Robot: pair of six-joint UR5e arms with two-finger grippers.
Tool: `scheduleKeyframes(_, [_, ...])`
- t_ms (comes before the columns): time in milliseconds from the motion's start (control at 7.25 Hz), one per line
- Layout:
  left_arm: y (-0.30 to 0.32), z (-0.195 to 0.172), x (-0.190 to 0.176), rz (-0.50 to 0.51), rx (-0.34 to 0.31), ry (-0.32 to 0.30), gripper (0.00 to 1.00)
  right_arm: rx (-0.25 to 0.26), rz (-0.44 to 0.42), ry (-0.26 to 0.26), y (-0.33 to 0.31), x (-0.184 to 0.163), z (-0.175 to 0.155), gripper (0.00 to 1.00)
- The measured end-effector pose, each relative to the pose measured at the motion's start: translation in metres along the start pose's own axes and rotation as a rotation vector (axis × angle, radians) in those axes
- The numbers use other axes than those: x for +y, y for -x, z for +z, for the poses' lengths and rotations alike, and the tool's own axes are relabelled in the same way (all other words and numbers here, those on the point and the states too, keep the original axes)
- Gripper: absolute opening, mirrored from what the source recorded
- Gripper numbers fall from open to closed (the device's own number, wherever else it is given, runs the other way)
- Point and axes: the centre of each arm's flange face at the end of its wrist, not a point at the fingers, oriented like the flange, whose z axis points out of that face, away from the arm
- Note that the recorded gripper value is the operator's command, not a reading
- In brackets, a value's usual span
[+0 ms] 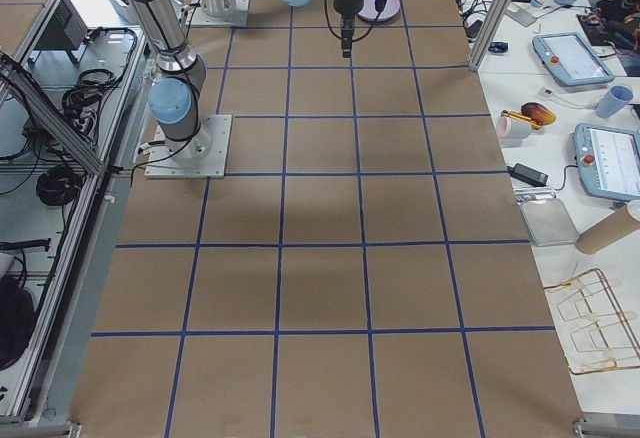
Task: Flip cup and place on plate
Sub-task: 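Lift the mug with the left gripper and rotate it upright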
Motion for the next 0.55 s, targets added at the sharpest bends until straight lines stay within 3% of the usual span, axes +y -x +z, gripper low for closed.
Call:
scheduleKeyframes(276, [-0.0008,-0.0003,-0.0005,0.0,-0.002,0.0,0.0,0.0,0.0,0.0,0.0,-0.0001,0.0002,1.0])
scheduleKeyframes(552, [-0.0047,-0.0015,-0.0022,-0.007,-0.001,-0.012,0.0,0.0,0.0,0.001,0.0,-0.0001,0.0003,1.0])
